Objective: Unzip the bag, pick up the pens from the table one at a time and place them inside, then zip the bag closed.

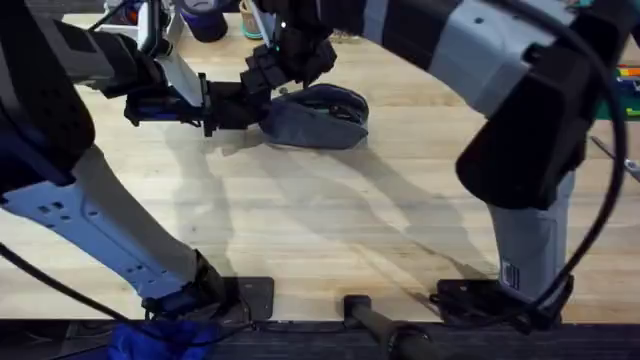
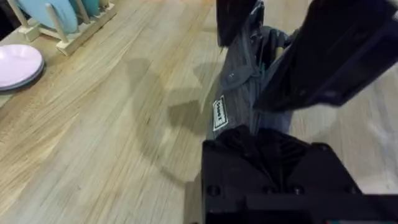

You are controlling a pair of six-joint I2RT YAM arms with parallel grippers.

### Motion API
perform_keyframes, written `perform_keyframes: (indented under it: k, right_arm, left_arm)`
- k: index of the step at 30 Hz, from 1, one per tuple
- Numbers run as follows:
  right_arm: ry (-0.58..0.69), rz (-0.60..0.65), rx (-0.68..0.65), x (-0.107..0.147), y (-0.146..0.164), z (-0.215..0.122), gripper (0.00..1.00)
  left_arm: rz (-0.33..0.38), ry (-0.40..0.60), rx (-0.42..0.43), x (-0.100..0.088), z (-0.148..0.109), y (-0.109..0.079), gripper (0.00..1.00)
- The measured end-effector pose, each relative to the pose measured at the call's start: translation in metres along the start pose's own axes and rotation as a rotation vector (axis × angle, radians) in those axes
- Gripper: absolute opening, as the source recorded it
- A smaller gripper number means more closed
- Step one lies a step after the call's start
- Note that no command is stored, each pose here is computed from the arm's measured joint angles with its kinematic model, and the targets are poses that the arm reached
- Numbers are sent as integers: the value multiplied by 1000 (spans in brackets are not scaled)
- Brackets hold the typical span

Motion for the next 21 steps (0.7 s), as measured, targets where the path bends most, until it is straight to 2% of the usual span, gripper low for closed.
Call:
perform_keyframes:
  k: [4, 10, 21]
  right_arm:
    - [15, 1, -9, 1, 1, 9, 819]
    - [13, 3, -30, -1, 2, 9, 670]
    - [20, 3, -60, 0, 6, 9, 287]
  left_arm:
    - [2, 7, 2, 1, 0, 0, 43]
    - [3, 6, 1, 1, 0, 0, 43]
    - [4, 6, 3, 0, 1, 0, 43]
Point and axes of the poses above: each hand's point on the last joint's axis, 136 mm out from that joint toward the fingers, its own z axis out along the fingers, its own y axis along the line the jaws close on, x = y × z, the point moved 10 cm from there along -z, back along the fingers, and after that the axes turned 12 degrees about z, right-handed, at the moved point
